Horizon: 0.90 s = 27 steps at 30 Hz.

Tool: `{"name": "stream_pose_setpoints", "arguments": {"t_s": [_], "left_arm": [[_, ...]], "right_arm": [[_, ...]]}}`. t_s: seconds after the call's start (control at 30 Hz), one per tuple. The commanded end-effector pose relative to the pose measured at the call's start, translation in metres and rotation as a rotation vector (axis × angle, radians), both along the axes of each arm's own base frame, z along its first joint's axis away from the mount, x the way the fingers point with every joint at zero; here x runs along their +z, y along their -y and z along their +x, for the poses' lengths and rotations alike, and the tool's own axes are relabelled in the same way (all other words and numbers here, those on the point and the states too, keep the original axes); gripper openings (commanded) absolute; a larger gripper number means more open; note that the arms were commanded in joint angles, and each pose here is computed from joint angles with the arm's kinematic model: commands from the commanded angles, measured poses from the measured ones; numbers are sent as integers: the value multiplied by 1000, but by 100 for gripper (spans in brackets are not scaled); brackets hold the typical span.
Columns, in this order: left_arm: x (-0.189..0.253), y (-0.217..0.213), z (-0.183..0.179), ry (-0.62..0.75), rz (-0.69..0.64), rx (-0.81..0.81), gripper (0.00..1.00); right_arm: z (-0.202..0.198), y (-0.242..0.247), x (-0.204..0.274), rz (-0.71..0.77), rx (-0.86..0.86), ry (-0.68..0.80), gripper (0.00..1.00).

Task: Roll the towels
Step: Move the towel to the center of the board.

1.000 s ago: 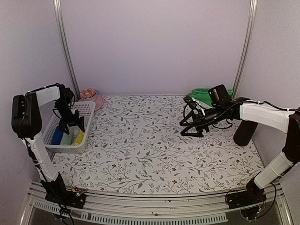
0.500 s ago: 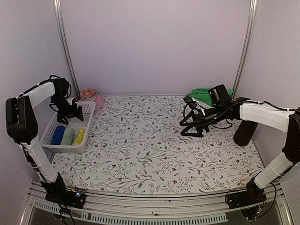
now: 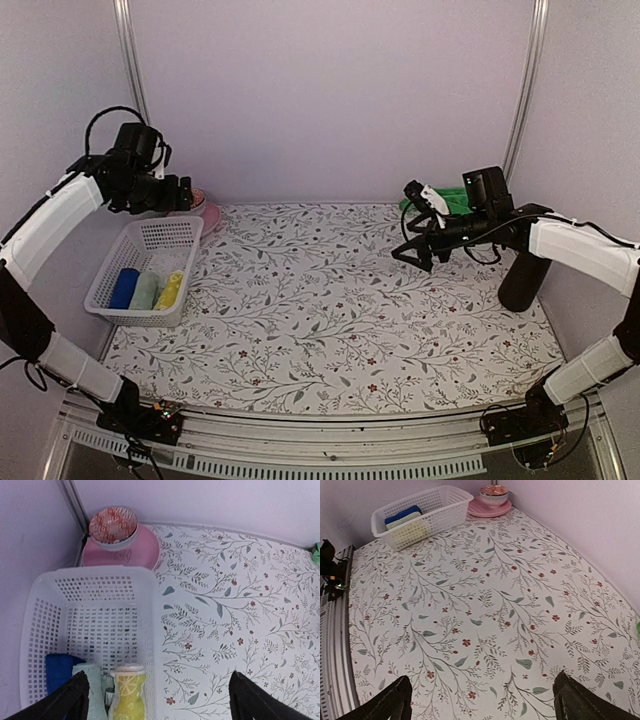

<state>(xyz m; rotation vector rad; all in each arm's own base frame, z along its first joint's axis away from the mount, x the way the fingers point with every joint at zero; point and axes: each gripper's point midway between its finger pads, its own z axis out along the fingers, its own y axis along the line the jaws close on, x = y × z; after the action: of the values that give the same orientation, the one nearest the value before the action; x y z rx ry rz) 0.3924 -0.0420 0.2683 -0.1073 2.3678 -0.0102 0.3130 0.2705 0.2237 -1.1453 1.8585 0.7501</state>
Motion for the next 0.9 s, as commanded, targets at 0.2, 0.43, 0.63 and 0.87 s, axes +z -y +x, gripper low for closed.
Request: {"name": "stream_pose_setpoints", "arguments": {"t_s": [0.2, 0.43, 0.63, 0.87], "left_arm": [[43, 131, 8, 319, 157, -218, 97], [4, 183, 13, 310, -103, -323, 97], [-46, 232, 10, 230, 48, -369, 97], [-99, 291, -21, 207, 132, -502, 97]], "right_arm": [[161, 123, 1, -35, -546, -13, 99], [245, 221, -30, -90, -841, -53, 99], [274, 256, -84, -151, -925, -178, 99], [282, 265, -132, -210, -923, -264, 99]]}}
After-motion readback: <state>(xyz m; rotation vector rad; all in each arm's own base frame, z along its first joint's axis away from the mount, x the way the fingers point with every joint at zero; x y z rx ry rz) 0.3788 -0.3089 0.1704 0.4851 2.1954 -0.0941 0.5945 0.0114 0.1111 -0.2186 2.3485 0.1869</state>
